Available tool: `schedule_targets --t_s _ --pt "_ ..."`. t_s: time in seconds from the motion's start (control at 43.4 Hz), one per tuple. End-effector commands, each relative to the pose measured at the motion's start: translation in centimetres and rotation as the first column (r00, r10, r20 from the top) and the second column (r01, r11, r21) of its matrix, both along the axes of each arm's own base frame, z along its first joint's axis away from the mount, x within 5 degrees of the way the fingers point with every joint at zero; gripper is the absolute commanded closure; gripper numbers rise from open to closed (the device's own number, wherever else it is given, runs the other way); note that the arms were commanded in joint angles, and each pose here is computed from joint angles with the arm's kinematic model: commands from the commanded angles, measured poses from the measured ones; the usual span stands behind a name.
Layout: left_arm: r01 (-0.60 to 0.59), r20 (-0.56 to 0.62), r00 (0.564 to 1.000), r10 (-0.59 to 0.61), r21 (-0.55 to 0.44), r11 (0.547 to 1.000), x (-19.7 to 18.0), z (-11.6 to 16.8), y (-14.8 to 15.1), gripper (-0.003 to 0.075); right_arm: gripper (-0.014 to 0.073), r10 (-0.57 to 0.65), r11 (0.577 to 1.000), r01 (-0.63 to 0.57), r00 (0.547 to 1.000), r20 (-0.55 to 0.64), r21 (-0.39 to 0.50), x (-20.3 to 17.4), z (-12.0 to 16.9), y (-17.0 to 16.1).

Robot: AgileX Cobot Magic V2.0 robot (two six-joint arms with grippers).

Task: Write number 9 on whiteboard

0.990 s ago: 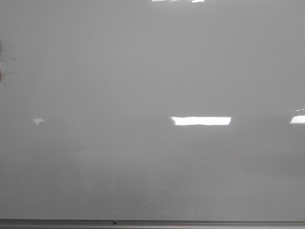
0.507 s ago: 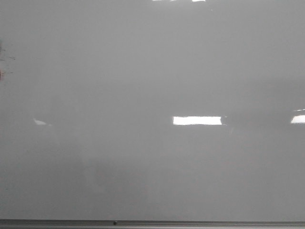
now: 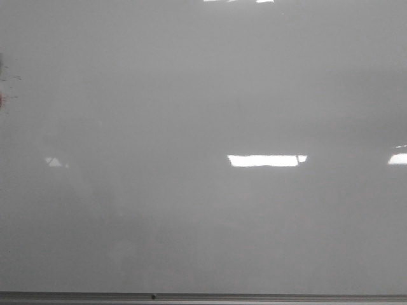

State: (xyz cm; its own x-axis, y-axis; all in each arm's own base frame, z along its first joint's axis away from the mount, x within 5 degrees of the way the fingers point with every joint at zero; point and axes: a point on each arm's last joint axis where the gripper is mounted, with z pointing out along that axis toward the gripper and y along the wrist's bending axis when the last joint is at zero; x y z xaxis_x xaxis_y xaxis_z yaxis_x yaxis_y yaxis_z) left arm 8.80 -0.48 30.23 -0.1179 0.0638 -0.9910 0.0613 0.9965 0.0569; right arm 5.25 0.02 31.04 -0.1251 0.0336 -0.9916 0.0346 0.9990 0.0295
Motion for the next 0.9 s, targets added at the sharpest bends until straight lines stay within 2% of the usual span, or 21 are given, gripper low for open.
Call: schedule_targets --t_s 0.0,0.023,0.115,0.299,0.414,0.576,0.875 --pt "0.008 0.102 0.995 -0.006 -0.016 1.0 0.2 1.9 -0.1 0.0247 0.017 -0.012 1.0 0.012 0.996 0.089 0.001 0.0 1.7 -0.1" --pt "0.008 0.098 0.995 -0.006 -0.016 1.0 0.3 1.8 -0.1 0.0187 0.0123 -0.012 1.0 0.012 0.996 0.089 0.001 0.0 1.7 -0.1" --pt "0.008 0.09 0.996 -0.006 -0.015 1.0 0.4 1.5 -0.1 0.0101 0.0041 -0.012 1.0 0.012 0.996 0.087 0.001 0.0 1.7 -0.1" --pt "0.009 0.008 1.0 -0.009 -0.009 1.0 1.5 0.3 -0.2 0.0101 0.0034 -0.012 1.0 0.012 0.996 0.083 0.001 0.0 1.7 -0.1" --pt "0.008 -0.123 0.992 -0.009 -0.008 1.0 4.3 -0.6 -0.4 0.0101 0.0034 -0.012 1.0 0.011 0.997 0.082 0.001 0.0 1.7 -0.1" --pt "0.002 -0.317 0.949 -0.006 -0.013 1.0 9.6 -2.9 -0.7 0.0101 0.0034 -0.011 1.0 0.011 0.997 0.074 0.002 0.0 1.6 -0.1" --pt "0.01 -0.359 0.933 -0.005 0.012 1.0 17.0 -6.9 -1.2 0.0102 0.0034 -0.011 1.0 0.011 0.997 0.073 0.002 0.0 1.6 -0.1"
